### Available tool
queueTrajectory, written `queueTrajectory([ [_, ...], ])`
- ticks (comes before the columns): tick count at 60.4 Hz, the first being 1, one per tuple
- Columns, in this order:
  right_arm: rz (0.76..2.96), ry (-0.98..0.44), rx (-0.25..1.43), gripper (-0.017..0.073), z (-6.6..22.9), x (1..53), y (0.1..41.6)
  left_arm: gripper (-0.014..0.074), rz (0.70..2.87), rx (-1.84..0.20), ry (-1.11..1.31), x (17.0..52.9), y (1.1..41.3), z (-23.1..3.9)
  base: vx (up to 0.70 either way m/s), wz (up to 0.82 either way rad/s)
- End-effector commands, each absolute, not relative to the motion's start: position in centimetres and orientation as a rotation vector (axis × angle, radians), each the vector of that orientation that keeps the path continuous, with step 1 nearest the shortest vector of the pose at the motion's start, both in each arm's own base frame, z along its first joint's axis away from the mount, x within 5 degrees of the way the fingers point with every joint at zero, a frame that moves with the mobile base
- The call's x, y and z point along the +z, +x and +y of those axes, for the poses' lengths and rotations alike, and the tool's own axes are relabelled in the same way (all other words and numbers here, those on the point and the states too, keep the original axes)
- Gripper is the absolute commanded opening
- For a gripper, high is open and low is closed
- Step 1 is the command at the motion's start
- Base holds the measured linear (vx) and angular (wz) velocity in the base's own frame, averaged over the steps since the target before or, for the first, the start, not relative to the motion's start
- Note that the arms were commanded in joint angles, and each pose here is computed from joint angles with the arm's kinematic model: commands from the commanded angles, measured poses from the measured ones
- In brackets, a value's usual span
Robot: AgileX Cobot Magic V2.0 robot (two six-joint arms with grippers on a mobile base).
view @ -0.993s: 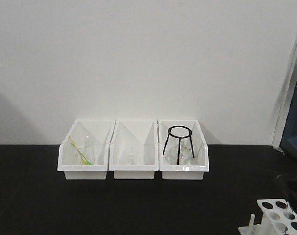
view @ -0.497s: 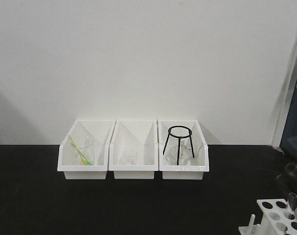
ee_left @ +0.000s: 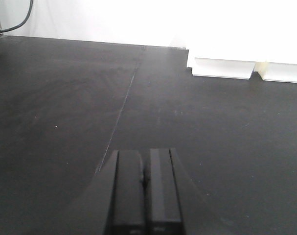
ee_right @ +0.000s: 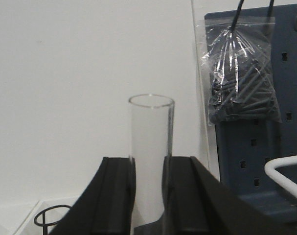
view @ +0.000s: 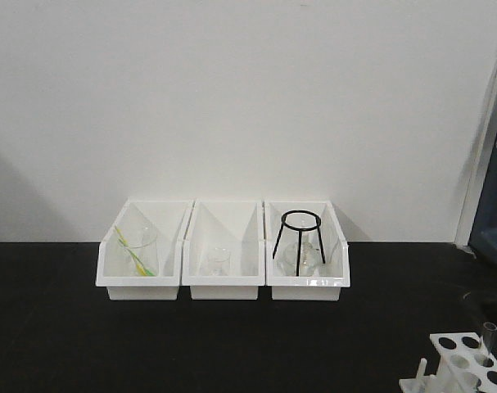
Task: Flip and reinsert test tube from rack
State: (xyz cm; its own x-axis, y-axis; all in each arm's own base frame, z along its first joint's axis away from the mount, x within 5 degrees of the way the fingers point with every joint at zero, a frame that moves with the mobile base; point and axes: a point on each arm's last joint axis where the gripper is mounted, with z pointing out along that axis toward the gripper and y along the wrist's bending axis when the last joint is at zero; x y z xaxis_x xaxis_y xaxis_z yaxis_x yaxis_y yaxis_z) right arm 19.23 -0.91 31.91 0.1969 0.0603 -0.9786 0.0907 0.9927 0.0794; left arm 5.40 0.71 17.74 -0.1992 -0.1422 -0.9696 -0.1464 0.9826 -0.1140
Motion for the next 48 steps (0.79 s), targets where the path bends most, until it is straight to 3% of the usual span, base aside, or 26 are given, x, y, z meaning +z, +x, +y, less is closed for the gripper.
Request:
queueTrajectory([
  [1, 1.277, 0.059, -0.059, -0.0009, -0.7, 33.6, 19.3, -0.0006, 1.689, -0.006, -0.2, 18.5, 5.5, 0.7, 0.0, 0.0],
  [9, 1.294, 0.049, -0.062, -0.0009, -0.6, 32.3, 20.0, -0.0006, 1.689, -0.006, -0.2, 18.5, 5.5, 0.7, 0.0, 0.0],
  [16, 1.269, 0.121, -0.013, -0.0009, -0.9, 29.7, 19.7, -0.0006, 1.689, -0.006, -0.2, 18.5, 5.5, 0.7, 0.0, 0.0],
  [28, 1.298, 0.05, 0.028, -0.0009, -0.2, 25.8, 19.8, -0.0006, 1.689, -0.006, -0.2, 18.5, 5.5, 0.7, 0.0, 0.0],
  [48, 1.298, 0.024, 0.007, -0.0009, -0.1, 24.6, 20.9, -0.0006, 1.689, -0.006, -0.2, 18.5, 5.5, 0.7, 0.0, 0.0],
])
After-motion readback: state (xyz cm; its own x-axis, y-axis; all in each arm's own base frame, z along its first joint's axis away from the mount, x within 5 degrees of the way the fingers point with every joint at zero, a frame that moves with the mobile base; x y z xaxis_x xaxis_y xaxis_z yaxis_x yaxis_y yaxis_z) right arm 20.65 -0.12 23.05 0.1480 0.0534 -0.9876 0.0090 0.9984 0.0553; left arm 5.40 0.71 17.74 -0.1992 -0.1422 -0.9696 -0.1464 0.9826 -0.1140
